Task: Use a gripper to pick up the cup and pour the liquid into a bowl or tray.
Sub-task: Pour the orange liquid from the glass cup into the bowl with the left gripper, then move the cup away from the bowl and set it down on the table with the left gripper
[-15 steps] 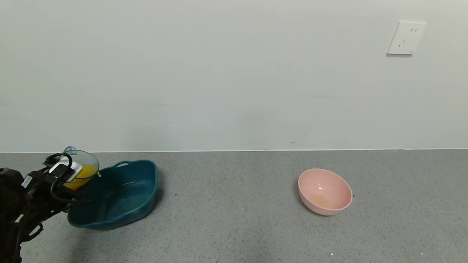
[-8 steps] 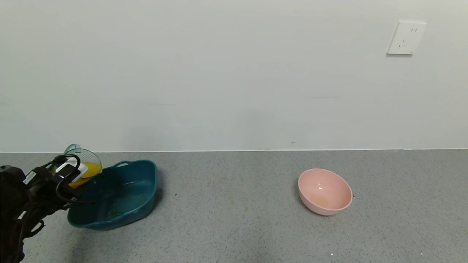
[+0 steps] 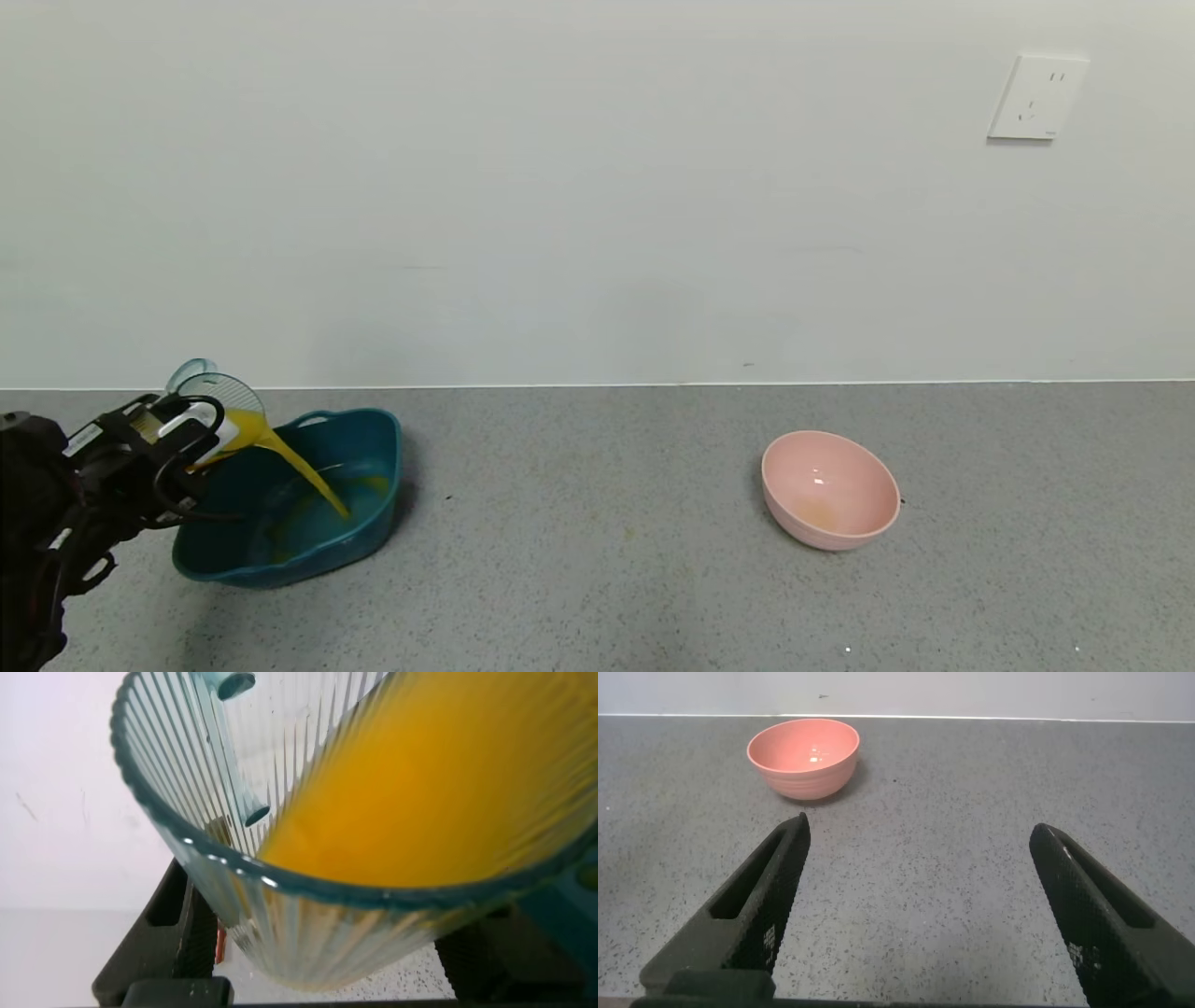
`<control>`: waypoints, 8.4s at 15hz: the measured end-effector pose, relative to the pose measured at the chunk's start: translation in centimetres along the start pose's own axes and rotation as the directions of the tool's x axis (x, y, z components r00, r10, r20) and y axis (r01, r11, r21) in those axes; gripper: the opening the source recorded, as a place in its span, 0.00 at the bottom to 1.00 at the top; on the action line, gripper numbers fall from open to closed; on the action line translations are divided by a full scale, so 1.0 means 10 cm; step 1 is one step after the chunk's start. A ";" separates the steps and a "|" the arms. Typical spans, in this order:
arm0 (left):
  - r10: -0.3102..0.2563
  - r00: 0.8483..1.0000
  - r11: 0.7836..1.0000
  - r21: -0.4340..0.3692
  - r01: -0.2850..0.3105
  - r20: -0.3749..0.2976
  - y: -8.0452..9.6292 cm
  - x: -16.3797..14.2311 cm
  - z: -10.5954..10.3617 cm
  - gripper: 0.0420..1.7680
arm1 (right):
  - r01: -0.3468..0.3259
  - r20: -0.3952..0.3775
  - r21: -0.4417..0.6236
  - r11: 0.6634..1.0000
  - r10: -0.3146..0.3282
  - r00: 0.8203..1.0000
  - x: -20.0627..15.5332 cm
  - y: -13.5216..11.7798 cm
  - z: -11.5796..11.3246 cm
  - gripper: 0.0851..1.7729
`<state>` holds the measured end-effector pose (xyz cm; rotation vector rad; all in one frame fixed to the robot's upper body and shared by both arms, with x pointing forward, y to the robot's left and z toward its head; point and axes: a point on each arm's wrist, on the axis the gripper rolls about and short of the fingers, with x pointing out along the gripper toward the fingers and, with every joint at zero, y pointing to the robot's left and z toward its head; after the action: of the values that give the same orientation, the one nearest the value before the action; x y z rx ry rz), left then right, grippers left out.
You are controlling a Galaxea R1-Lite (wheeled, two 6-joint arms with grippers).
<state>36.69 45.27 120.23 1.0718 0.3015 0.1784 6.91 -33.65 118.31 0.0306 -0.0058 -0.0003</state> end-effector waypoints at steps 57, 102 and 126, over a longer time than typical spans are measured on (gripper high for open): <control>0.121 0.983 0.832 0.555 -0.025 -0.136 -0.03 -0.32 0.42 0.72 | 0.000 0.000 0.000 1.000 0.000 1.000 0.00 0.00 0.00 0.96; -0.359 0.758 0.354 -0.672 0.651 0.545 -0.04 -0.48 1.57 0.72 | 0.000 0.000 0.000 1.000 0.000 1.000 0.00 0.00 0.00 0.96; -0.291 0.852 0.403 -0.753 0.521 0.434 -1.70 0.16 2.38 0.72 | 0.000 0.000 0.000 1.000 0.000 1.000 0.00 0.00 0.00 0.96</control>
<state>45.99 17.86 115.50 -0.0336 0.2054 -0.2547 6.91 -33.65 118.31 0.0306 -0.0058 -0.0003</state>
